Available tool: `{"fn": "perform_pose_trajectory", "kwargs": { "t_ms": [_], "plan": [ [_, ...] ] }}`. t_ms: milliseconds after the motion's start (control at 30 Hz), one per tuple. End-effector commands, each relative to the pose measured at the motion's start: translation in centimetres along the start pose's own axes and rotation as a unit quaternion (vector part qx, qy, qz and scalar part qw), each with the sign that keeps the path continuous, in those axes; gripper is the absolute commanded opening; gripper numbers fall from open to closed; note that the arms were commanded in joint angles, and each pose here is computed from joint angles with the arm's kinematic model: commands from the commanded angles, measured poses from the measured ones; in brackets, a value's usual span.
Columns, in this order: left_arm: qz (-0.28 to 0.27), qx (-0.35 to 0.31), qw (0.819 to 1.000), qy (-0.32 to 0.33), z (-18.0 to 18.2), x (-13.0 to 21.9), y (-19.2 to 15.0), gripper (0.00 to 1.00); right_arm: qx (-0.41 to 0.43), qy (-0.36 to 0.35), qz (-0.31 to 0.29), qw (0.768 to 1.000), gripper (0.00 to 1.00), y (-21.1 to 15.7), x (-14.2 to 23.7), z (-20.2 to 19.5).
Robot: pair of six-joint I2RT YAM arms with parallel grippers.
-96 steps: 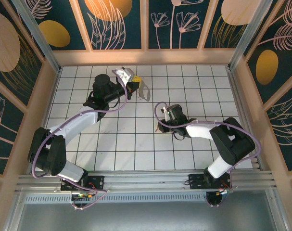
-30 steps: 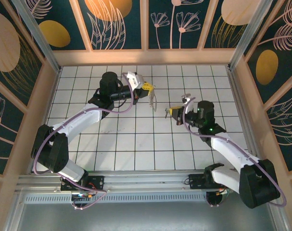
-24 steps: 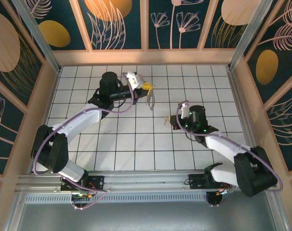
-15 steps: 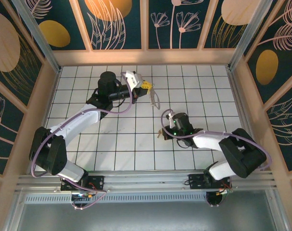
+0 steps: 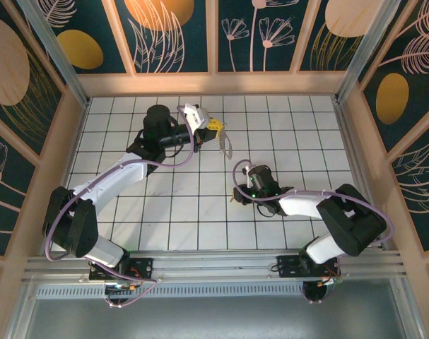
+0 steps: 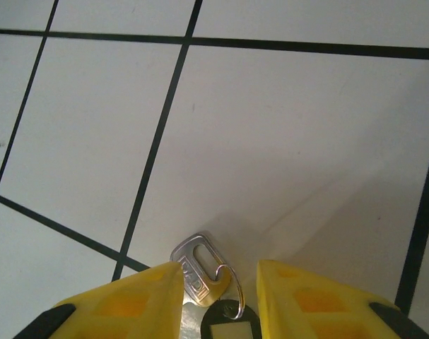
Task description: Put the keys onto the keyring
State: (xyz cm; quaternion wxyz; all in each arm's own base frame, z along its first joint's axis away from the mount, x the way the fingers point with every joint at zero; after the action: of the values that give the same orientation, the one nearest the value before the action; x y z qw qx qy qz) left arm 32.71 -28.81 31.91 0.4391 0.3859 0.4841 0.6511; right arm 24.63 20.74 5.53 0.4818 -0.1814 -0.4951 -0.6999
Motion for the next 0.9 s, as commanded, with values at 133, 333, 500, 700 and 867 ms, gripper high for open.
{"fn": "perform_pose_trajectory", "kwargs": {
  "t_ms": [133,333,500,700,867],
  "plan": [
    [-0.025,-0.025,0.999,0.002,-0.2,0.6,1.6,0.0,-0.022,-0.006,-0.011,1.0,0.33,1.1,0.6,0.8],
    [-0.025,-0.027,0.999,0.002,-0.2,0.6,1.7,0.0,-0.021,-0.019,0.001,1.0,0.31,0.5,0.0,0.4],
    [-0.025,-0.028,0.999,0.003,-0.2,0.6,1.6,0.0,-0.02,-0.02,0.007,1.0,0.27,0.2,-0.2,0.4],
    [-0.026,-0.028,0.999,0.003,-0.1,0.6,1.6,0.0,-0.019,-0.022,0.01,1.0,0.21,0.0,-0.4,0.3],
    [-0.027,-0.028,0.999,0.004,-0.2,0.6,1.6,0.0,-0.019,-0.025,0.01,0.999,0.13,-0.1,-0.3,0.2]
  ]
}}
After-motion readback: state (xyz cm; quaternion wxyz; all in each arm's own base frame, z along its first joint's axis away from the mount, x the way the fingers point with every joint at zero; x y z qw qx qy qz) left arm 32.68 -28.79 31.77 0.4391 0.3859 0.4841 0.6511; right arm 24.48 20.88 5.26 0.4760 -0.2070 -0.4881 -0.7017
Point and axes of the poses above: each hand's point on the last joint's axis, 136 mm out from that joint toward the fingers, its own x axis back along the fingers, its own z axis along the line the jaws close on, y = z × x, the point moved 4 cm from there along x, back along the fingers, and after that the axes turned 7 degrees about -x, right-handed, at the moved point
